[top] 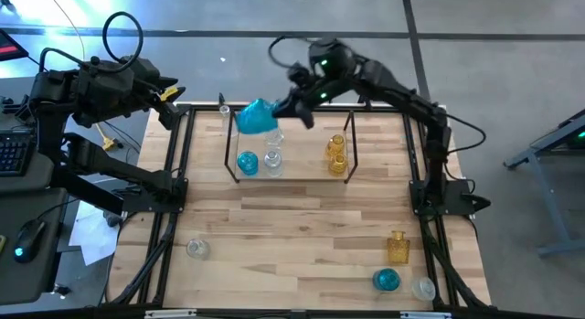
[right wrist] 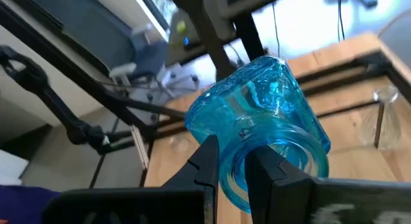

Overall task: Sort vases onto shelf
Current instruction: Put the blue vase on the shelf aligned with the other blue vase

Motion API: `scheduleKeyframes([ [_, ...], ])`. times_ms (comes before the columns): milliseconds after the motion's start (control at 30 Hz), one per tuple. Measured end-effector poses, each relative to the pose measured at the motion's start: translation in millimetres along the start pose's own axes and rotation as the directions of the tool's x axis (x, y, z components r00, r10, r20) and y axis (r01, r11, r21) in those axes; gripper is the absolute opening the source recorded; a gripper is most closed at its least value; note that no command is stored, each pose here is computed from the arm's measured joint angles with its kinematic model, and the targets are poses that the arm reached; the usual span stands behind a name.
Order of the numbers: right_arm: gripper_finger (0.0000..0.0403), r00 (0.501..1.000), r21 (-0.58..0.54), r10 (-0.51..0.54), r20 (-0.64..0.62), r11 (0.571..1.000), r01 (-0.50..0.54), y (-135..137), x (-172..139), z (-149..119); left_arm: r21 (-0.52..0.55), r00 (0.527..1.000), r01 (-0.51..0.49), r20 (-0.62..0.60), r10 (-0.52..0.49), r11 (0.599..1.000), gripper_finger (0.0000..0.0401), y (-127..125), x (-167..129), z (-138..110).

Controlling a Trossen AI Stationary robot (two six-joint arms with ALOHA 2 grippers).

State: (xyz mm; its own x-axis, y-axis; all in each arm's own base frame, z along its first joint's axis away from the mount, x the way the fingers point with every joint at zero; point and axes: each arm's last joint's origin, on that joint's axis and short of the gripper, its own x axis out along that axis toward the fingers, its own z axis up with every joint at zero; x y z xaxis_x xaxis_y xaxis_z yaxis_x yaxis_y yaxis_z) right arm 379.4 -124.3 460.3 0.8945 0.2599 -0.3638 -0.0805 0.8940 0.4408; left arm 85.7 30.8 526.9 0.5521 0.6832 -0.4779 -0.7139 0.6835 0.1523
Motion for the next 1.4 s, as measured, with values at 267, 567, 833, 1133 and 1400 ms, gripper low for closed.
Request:
scheduleKeyframes([
  [267,0.002,0.997,-0.011,-0.049,-0.064,0.999,0.048,-8,40,-14,-0.001,1.0,0.017,-0.004,-0.017,1.0,0.0119,0,0,0],
  [567,0.002,0.989,-0.044,-0.088,-0.121,0.996,0.083,-20,69,-27,-0.035,0.979,0.19,-0.071,-0.192,0.981,0.0119,-13,8,2],
  [833,0.002,0.991,-0.094,-0.083,-0.101,0.993,0.074,-7,51,-20,-0.013,0.963,0.227,-0.145,-0.226,0.974,0.0119,-32,29,9],
  [1133,0.002,0.931,-0.118,-0.275,-0.241,0.96,0.253,20,-7,-30,0.093,0.941,0.259,-0.249,-0.229,0.962,0.0119,-62,64,17],
  [1400,0.002,0.856,-0.121,-0.348,-0.383,0.937,0.327,36,-28,-46,0.099,0.947,0.262,-0.22,-0.235,0.96,0.0119,-69,72,22],
])
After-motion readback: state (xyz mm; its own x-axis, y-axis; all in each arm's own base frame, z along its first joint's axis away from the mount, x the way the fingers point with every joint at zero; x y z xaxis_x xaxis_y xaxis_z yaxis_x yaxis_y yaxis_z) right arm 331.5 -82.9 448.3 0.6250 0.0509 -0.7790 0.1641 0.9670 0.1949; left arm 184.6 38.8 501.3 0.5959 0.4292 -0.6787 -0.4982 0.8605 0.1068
